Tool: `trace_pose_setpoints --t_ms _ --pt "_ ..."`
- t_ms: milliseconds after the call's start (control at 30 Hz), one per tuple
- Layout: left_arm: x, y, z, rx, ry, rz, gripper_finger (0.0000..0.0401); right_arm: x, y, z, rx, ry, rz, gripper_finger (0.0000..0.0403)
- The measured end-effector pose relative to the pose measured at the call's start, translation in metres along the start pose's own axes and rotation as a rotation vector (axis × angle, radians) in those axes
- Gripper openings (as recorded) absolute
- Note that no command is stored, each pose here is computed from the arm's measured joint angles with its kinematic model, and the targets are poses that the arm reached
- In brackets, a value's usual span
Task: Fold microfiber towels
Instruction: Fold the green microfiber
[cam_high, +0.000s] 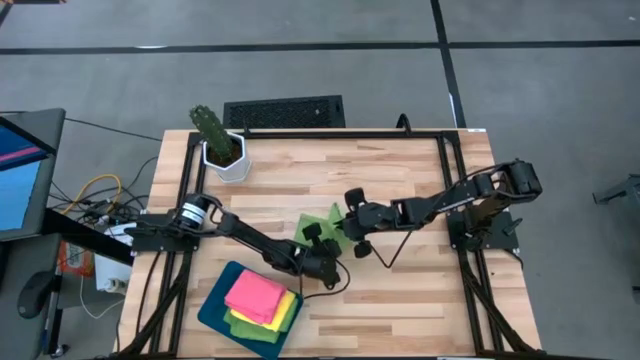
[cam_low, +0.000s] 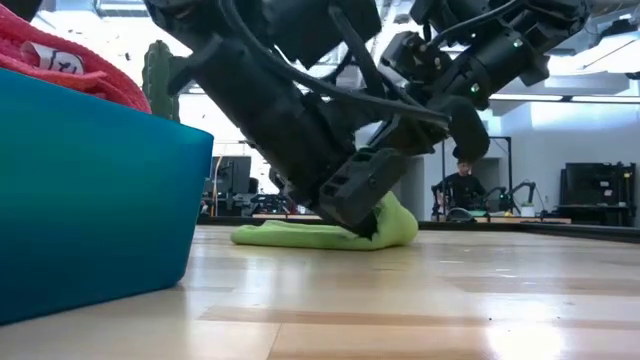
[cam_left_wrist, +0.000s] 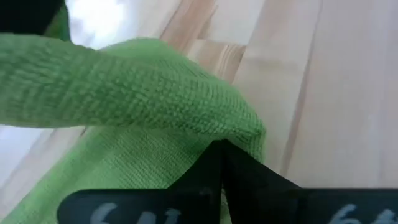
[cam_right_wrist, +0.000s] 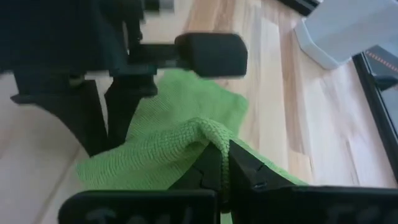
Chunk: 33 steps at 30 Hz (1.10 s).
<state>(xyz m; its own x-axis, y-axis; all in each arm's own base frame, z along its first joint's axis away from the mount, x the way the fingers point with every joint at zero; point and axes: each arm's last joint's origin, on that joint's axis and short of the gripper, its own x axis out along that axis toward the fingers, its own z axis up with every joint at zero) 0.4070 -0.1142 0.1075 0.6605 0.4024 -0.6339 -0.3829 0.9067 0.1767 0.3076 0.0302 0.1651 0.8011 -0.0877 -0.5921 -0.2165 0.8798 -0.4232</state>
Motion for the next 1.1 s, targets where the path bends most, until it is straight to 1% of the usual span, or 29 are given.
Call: trace_pose_setpoints --t_ms 133,267,400,533,600,700,867,967,1100 --pt "-0.016 -0.004 0.007 0.044 -0.057 0.042 0.0 0.0 0.0 0.003 0.004 -0.029 -0.008 0.0029" --pt "-0.027 -0.004 0.009 0.095 -0.047 0.054 0.0 0.0 -0.001 0.004 0.008 -0.048 0.007 0.0026" --pt "-0.05 0.002 0.021 0.102 -0.055 0.071 0.0 0.0 0.0 0.005 0.011 -0.054 0.014 0.0026" --pt "-0.071 0.009 0.021 0.102 0.016 0.07 0.0 0.0 0.0 0.004 0.016 -0.052 0.014 0.003" --pt "-0.079 0.013 0.016 0.087 0.078 0.086 0.0 0.0 0.0 0.005 0.016 -0.061 0.024 0.003" --pt "-0.084 0.016 0.002 0.074 0.146 0.144 0.0 0.0 0.0 0.006 0.018 -0.08 0.027 0.0027" --pt "-0.083 0.017 -0.029 0.084 0.162 0.215 0.0 -0.001 -0.002 0.011 0.024 -0.136 0.034 0.0027" --pt "-0.08 0.022 -0.047 0.036 0.174 0.243 0.0 -0.001 -0.002 0.013 0.027 -0.162 0.03 0.0029" --pt "-0.074 0.025 -0.059 -0.001 0.152 0.228 0.0 -0.001 -0.005 0.015 0.034 -0.192 0.024 0.0028"
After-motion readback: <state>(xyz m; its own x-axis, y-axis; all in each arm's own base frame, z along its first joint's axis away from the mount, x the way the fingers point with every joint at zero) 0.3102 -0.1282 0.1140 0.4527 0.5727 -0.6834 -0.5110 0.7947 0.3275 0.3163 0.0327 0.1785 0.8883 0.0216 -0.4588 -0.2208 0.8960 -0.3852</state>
